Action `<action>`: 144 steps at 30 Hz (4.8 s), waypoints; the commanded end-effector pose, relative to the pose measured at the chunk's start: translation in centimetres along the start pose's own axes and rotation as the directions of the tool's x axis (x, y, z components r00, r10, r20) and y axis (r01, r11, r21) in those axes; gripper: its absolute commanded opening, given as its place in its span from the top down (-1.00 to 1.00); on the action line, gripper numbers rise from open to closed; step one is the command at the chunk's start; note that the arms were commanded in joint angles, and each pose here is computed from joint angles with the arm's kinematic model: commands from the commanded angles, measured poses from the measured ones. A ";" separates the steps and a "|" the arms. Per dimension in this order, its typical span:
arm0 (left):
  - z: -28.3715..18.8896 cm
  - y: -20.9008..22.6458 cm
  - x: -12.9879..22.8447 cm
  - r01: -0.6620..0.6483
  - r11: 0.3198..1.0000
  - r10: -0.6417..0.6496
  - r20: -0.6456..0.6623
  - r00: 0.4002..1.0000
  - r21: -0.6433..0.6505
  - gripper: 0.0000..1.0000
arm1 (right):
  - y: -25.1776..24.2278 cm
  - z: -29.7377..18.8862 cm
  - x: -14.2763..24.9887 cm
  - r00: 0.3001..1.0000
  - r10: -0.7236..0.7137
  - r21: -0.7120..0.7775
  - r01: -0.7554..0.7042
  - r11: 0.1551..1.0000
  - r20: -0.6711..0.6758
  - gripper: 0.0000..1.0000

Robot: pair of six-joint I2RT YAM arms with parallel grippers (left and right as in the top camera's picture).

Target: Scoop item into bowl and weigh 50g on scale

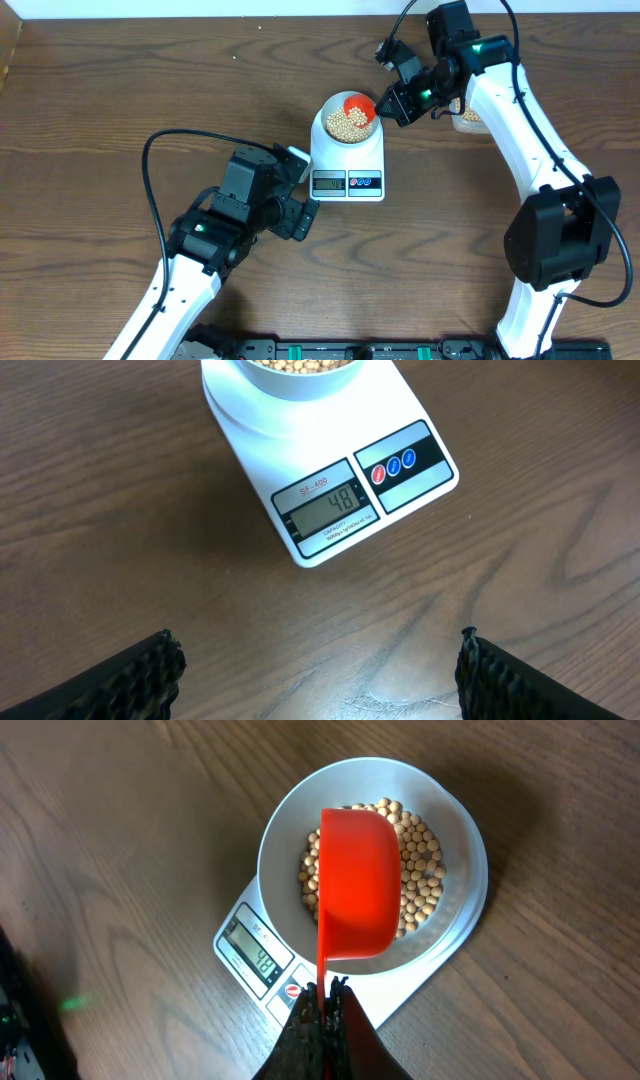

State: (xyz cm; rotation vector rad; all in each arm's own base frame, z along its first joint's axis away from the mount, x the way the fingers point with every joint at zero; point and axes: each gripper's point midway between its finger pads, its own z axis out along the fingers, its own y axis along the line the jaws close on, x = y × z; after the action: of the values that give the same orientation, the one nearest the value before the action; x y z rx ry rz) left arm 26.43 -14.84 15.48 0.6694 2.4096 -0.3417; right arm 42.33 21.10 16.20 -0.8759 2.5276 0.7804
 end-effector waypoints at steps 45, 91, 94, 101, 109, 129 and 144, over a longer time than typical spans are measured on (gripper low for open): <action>-0.4 0.0 -0.7 -0.007 1.000 0.007 0.016 1.000 0.004 -0.79 | 1.7 -1.4 -1.5 0.998 -0.023 -0.043 0.026 0.999 0.062 0.98; -0.4 0.0 -0.7 -0.007 1.000 0.007 0.016 1.000 0.004 -0.79 | 0.8 -0.9 -0.9 0.999 -0.034 0.051 0.033 0.998 0.017 0.98; -0.4 0.0 -0.7 -0.007 1.000 0.007 0.016 1.000 0.004 -0.79 | 0.8 -0.9 -1.1 0.999 -0.040 0.051 0.039 0.998 0.024 0.98; -0.4 0.1 -0.7 -0.007 1.000 0.007 0.016 1.000 0.003 -0.79 | 1.1 -0.6 -1.1 0.999 -0.052 0.065 0.051 0.997 0.014 0.98; -0.4 0.1 -0.7 -0.007 1.000 0.007 0.016 1.000 0.003 -0.79 | 1.1 -0.3 -1.0 0.998 -0.067 0.089 0.067 0.994 -0.002 0.98; -0.4 0.1 -0.7 -0.007 1.000 0.007 0.016 1.000 0.003 -0.79 | 1.7 0.2 -1.1 0.992 -0.126 0.098 0.127 0.987 -0.016 0.98; -0.4 0.1 -0.7 -0.007 1.000 0.007 0.016 1.000 0.003 -0.79 | 1.8 0.2 -1.3 0.988 -0.156 0.092 0.156 0.983 -0.010 0.98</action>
State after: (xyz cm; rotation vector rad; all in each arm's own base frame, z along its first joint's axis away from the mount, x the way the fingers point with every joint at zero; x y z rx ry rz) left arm 26.43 -14.84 15.48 0.6694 2.4096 -0.3417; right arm 42.14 22.66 15.39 -0.9959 2.5089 0.6119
